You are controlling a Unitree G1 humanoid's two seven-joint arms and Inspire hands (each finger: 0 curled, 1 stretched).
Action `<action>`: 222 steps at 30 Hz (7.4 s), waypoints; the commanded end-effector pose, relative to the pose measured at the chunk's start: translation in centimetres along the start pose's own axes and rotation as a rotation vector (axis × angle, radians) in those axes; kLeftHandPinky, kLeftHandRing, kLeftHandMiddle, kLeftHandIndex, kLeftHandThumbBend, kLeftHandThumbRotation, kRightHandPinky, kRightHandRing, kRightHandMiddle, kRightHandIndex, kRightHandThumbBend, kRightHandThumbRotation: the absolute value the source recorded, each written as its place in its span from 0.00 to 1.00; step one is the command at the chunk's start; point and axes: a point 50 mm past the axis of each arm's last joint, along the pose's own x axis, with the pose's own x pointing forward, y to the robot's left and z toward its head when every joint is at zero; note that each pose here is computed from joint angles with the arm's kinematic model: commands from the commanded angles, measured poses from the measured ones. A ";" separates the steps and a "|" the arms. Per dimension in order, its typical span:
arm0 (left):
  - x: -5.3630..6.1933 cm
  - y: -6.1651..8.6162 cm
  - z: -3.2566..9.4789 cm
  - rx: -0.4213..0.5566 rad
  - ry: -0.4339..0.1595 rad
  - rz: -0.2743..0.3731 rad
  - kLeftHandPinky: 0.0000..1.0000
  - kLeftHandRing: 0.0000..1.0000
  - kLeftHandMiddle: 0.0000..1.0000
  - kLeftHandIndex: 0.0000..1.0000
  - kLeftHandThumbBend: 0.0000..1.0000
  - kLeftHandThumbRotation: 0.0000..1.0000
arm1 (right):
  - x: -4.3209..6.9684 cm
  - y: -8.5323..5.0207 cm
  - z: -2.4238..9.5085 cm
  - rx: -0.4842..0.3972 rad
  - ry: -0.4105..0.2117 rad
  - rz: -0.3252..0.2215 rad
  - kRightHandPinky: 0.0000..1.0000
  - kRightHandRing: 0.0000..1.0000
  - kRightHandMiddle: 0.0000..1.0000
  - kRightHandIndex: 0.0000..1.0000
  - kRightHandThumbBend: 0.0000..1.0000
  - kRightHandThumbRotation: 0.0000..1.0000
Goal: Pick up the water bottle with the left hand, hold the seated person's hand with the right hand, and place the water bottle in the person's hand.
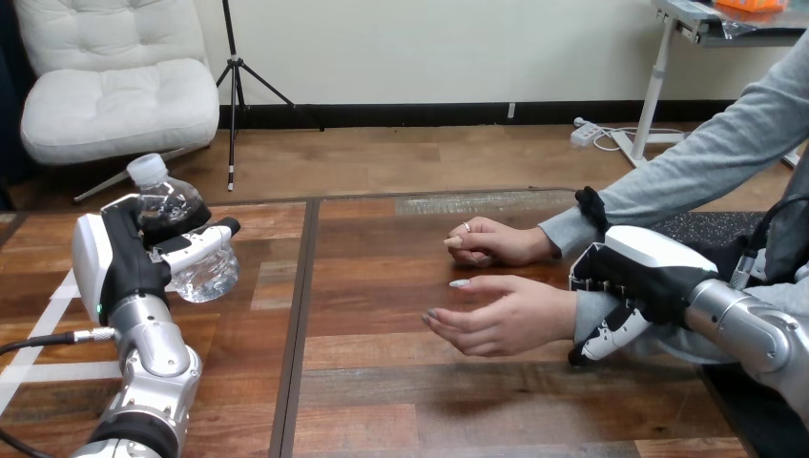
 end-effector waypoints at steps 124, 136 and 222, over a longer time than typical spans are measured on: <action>0.0 -5.7 8.3 -0.116 -0.149 -0.227 0.17 0.23 0.29 0.50 0.81 0.00 | 2.5 -3.6 5.4 0.055 -0.186 -0.181 0.18 0.21 0.26 0.26 0.77 0.00; -0.5 -6.7 8.8 -0.130 -0.153 -0.265 0.22 0.29 0.34 0.50 0.81 0.00 | 2.7 -3.6 5.6 0.060 -0.184 -0.172 0.18 0.21 0.26 0.26 0.76 0.00; -1.6 -8.1 9.3 -0.131 -0.202 -0.332 0.44 0.48 0.48 0.50 0.77 0.00 | 2.4 -3.6 4.8 0.104 -0.162 -0.151 0.23 0.26 0.33 0.35 0.89 0.00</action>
